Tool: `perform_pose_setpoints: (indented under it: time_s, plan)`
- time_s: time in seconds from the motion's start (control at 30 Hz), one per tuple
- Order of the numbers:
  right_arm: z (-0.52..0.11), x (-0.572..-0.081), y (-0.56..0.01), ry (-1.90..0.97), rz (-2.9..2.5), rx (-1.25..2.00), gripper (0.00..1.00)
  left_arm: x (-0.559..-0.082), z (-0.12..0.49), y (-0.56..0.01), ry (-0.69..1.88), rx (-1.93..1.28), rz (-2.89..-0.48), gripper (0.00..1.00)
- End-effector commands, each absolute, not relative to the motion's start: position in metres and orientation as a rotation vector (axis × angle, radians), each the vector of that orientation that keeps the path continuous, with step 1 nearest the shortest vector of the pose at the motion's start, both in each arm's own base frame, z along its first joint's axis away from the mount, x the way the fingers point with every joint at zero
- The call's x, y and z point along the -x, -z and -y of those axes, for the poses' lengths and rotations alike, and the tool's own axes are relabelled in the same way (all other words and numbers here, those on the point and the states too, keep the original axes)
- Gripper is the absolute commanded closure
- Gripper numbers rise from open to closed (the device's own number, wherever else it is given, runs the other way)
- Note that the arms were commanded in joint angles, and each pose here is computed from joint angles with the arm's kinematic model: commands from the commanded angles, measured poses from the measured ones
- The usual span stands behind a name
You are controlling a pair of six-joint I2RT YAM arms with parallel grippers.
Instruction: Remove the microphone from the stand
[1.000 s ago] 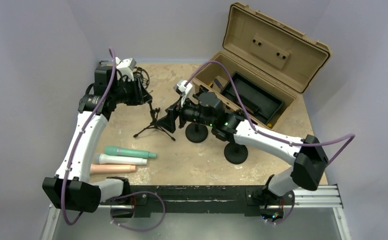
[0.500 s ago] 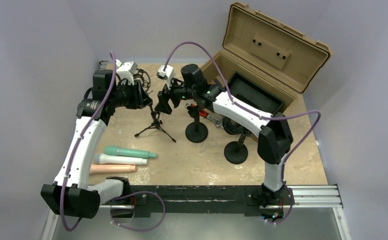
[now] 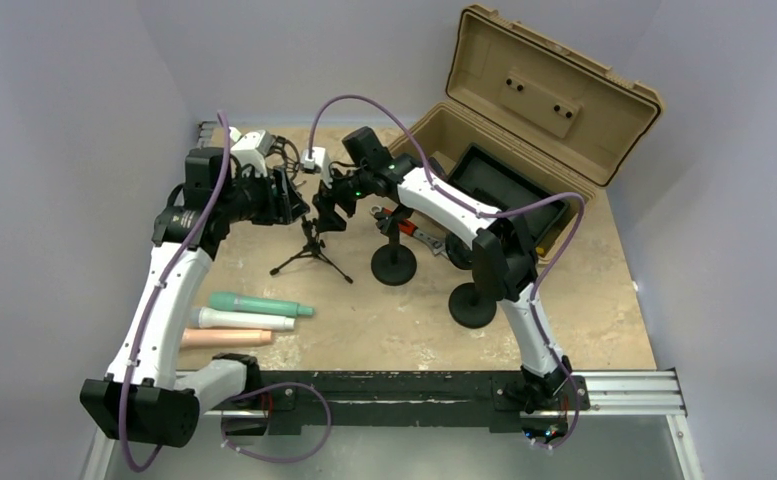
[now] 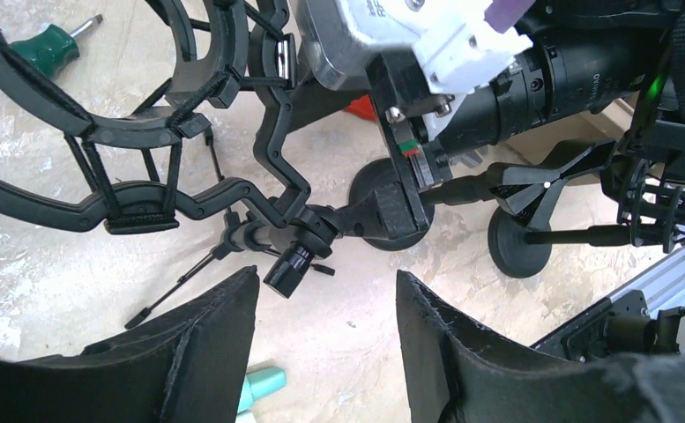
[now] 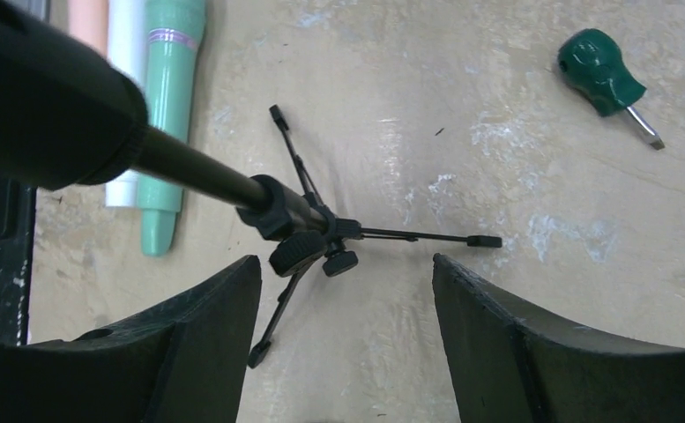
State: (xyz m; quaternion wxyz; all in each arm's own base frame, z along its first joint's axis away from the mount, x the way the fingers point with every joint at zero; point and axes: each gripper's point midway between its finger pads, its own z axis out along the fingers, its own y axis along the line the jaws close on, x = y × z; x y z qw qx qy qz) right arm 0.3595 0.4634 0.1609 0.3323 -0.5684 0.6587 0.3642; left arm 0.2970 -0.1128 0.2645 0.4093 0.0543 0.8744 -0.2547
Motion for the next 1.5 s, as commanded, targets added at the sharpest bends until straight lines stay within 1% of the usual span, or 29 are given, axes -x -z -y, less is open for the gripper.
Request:
perform_pose_setpoints:
  time_s: [0.0,0.13,0.3,0.53,0.7,0.87,1.03,1.2,1.37,1.47]
  plan:
    - [-0.467,-0.349,-0.194,-1.040,-1.570,1.553,0.32,-0.300,0.114,-0.280,0.647,-0.129,-2.133,0.43]
    - [-0.468,-0.345,-0.191,-1.067,-1.556,1.569,0.34,-0.299,0.113,-0.281,0.638,-0.118,-2.126,0.42]
    - [-0.472,-0.341,-0.187,-1.117,-1.536,1.586,0.39,-0.299,0.107,-0.284,0.599,-0.097,-2.110,0.42]
    - [-0.472,-0.343,-0.184,-1.099,-1.534,1.595,0.44,-0.298,0.092,-0.290,0.513,-0.034,-2.068,0.40]
    - [-0.472,-0.344,-0.180,-1.087,-1.531,1.602,0.51,-0.299,0.083,-0.294,0.497,0.020,-2.036,0.39]
    - [-0.472,-0.344,-0.176,-1.091,-1.526,1.608,0.56,-0.300,0.074,-0.296,0.499,0.077,-2.009,0.39]
    - [-0.474,-0.340,-0.179,-1.114,-1.503,1.608,0.61,-0.306,0.074,-0.295,0.561,0.109,-2.009,0.38]
    - [-0.476,-0.337,-0.181,-1.121,-1.483,1.612,0.67,-0.315,0.074,-0.306,0.758,0.199,-1.950,0.35]
    - [-0.476,-0.333,-0.184,-1.109,-1.466,1.614,0.72,-0.319,0.075,-0.325,0.823,0.248,-1.889,0.33]
    - [-0.476,-0.333,-0.179,-1.092,-1.470,1.623,0.78,-0.323,0.073,-0.328,0.842,0.306,-1.883,0.32]
